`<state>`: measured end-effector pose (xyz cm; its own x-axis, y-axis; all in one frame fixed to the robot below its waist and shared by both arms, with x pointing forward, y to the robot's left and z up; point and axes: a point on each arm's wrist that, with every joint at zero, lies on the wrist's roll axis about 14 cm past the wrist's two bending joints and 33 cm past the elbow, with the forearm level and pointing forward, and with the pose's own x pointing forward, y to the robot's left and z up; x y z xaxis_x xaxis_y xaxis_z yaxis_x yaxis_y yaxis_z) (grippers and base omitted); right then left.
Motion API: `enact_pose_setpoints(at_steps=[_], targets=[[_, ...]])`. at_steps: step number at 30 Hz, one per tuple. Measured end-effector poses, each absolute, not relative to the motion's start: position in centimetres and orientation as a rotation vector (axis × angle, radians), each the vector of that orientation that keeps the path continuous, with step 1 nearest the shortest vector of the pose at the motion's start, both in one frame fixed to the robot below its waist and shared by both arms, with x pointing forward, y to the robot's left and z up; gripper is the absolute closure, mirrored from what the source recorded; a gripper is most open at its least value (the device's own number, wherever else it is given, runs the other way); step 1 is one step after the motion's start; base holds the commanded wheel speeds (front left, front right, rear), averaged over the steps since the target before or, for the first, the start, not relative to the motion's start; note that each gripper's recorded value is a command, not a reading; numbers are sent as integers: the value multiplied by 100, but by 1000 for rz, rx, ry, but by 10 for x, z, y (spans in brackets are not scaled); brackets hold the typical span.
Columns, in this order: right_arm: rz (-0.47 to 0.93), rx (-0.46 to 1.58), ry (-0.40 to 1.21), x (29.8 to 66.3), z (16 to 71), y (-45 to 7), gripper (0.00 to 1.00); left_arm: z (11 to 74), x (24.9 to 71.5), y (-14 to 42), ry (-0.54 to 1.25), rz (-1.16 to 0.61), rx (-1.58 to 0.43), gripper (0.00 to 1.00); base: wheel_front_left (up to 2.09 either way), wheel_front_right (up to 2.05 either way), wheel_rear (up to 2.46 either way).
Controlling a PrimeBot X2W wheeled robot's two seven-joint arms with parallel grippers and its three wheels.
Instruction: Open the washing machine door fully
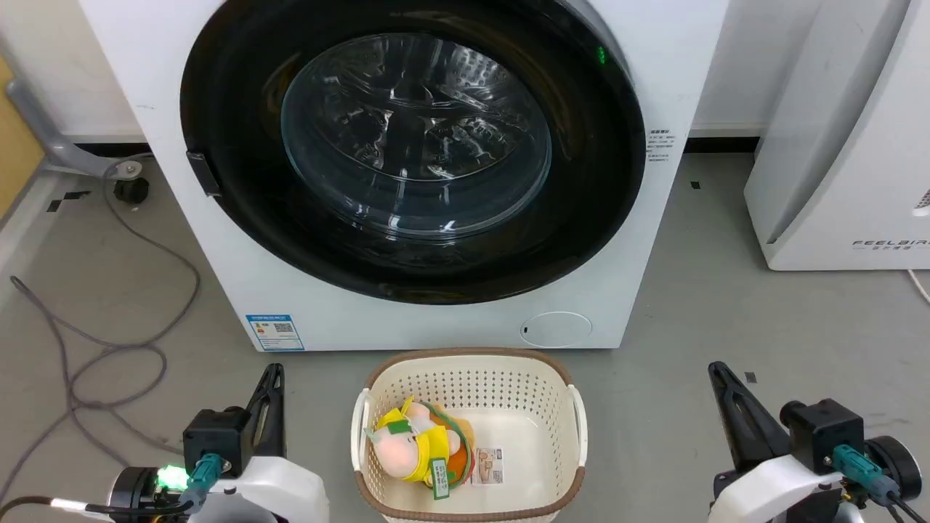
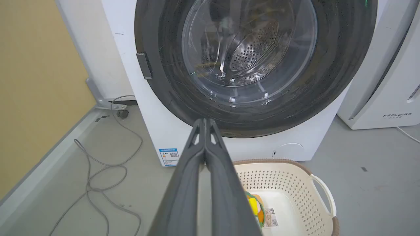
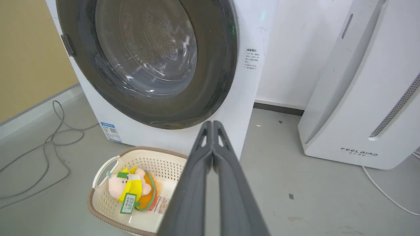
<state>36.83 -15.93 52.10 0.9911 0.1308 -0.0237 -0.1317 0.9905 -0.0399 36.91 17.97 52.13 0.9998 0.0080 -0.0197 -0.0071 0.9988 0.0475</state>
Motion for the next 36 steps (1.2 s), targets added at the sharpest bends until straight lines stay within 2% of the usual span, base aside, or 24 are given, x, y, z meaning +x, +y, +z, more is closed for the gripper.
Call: enact_pose_setpoints(at_steps=[21,22,29,30,36], targets=[[132,-41,21,368,521,-159,100,521,369,180,20,7,47,100,0,0,0],[132,-41,21,368,521,-159,0,521,369,180,20,8,47,0,0,0,0],[131,-38,22,368,519,-160,0,520,369,178,21,2,47,0,0,0,0],[131,-36,22,368,519,-160,100,519,369,177,20,1,47,0,0,0,0],[130,-22,23,368,517,-160,100,518,369,174,19,-9,36,0,0,0,0]])
